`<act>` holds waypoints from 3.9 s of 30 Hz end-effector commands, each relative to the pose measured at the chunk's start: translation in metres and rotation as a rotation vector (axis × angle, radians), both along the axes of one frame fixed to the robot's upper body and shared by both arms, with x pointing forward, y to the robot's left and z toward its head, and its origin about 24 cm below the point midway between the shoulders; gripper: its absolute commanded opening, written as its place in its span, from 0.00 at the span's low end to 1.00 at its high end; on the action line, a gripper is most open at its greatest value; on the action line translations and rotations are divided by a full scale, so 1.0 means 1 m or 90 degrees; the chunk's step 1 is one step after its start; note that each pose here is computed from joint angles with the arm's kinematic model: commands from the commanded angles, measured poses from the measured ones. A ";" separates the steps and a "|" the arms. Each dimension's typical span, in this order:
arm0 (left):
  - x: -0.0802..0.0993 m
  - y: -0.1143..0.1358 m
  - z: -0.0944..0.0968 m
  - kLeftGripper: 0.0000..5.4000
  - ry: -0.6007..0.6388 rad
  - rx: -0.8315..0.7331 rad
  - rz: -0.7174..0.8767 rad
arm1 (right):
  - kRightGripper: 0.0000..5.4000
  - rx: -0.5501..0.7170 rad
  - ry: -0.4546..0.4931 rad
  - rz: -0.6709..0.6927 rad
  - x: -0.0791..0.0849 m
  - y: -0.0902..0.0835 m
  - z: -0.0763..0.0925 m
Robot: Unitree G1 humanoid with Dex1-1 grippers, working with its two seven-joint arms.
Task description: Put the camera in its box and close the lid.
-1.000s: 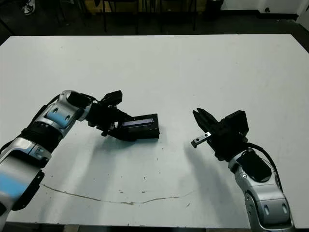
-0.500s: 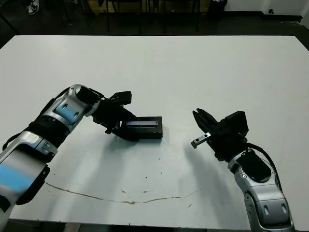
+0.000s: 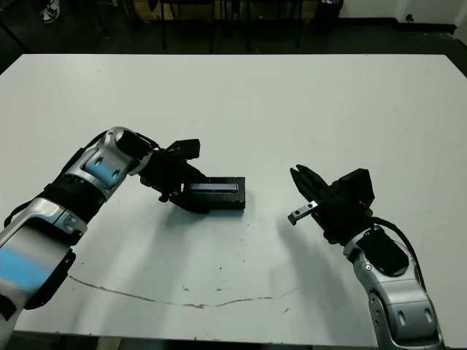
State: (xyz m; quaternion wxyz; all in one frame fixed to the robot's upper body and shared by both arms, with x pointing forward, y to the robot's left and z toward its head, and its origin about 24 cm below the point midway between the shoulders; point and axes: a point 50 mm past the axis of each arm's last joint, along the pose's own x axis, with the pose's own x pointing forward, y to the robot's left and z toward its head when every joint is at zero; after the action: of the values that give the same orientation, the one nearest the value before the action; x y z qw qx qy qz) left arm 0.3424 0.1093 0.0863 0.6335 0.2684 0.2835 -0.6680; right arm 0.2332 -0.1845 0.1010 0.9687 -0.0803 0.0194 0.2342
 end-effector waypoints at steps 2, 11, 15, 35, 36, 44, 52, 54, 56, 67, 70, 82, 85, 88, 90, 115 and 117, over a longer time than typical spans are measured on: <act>-0.017 0.008 -0.040 0.52 0.081 0.044 0.017 | 0.00 -0.008 0.010 0.001 0.000 -0.001 -0.002; -0.016 0.020 -0.045 0.68 -0.006 0.041 0.007 | 0.00 -0.001 0.008 0.008 -0.001 -0.001 -0.003; -0.016 0.022 -0.046 0.82 -0.007 0.032 0.011 | 0.00 -0.004 0.008 0.005 -0.002 -0.001 -0.004; -0.032 0.063 -0.040 1.00 -0.039 -0.014 0.006 | 0.00 0.001 0.006 0.006 -0.003 0.000 -0.006; -0.034 0.070 -0.039 1.00 -0.041 -0.015 0.017 | 0.00 0.002 0.007 0.005 -0.003 0.000 -0.006; -0.053 0.129 -0.020 1.00 -0.062 -0.005 0.128 | 0.00 0.000 0.010 -0.001 -0.003 0.000 -0.005; -0.063 0.167 0.006 1.00 -0.097 0.007 0.273 | 0.00 -0.002 0.004 0.004 -0.002 0.001 -0.004; -0.064 0.163 0.019 1.00 -0.149 -0.018 0.315 | 0.00 -0.003 0.006 0.001 -0.002 0.001 -0.004; -0.066 0.150 0.031 0.98 -0.213 -0.095 0.381 | 0.00 0.009 0.010 -0.001 -0.002 0.001 -0.005; -0.090 0.041 0.057 0.64 -0.369 -0.454 0.600 | 0.00 0.012 -0.002 -0.024 0.000 0.001 -0.004; -0.093 0.019 0.055 0.53 -0.355 -0.470 0.644 | 0.00 0.011 -0.002 -0.037 0.000 0.001 -0.003; -0.083 -0.042 0.011 0.09 -0.238 -0.357 0.704 | 0.00 0.025 -0.006 -0.055 -0.002 0.001 -0.003; -0.082 -0.047 -0.002 0.00 -0.215 -0.309 0.708 | 0.00 0.024 -0.002 -0.062 -0.003 0.001 -0.003; -0.082 -0.048 -0.013 0.00 -0.181 -0.265 0.715 | 0.00 0.029 0.005 -0.061 -0.004 0.002 -0.004; -0.083 -0.047 -0.020 0.00 -0.159 -0.241 0.722 | 0.00 0.026 0.005 -0.059 -0.005 0.003 -0.004; -0.094 0.002 -0.025 0.00 -0.241 -0.327 0.775 | 0.00 0.032 -0.004 -0.058 -0.007 0.006 -0.002; -0.094 0.013 -0.008 0.00 -0.333 -0.381 0.775 | 0.00 0.042 -0.019 -0.062 -0.007 0.006 0.000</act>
State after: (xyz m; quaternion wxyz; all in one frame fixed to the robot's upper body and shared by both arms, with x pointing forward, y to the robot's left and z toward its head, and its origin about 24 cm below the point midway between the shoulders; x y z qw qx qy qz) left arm 0.2493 0.1136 0.0706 0.9828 0.0123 0.0614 -0.1737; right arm 0.2278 -0.1774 0.1021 0.9794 -0.0543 0.0014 0.1943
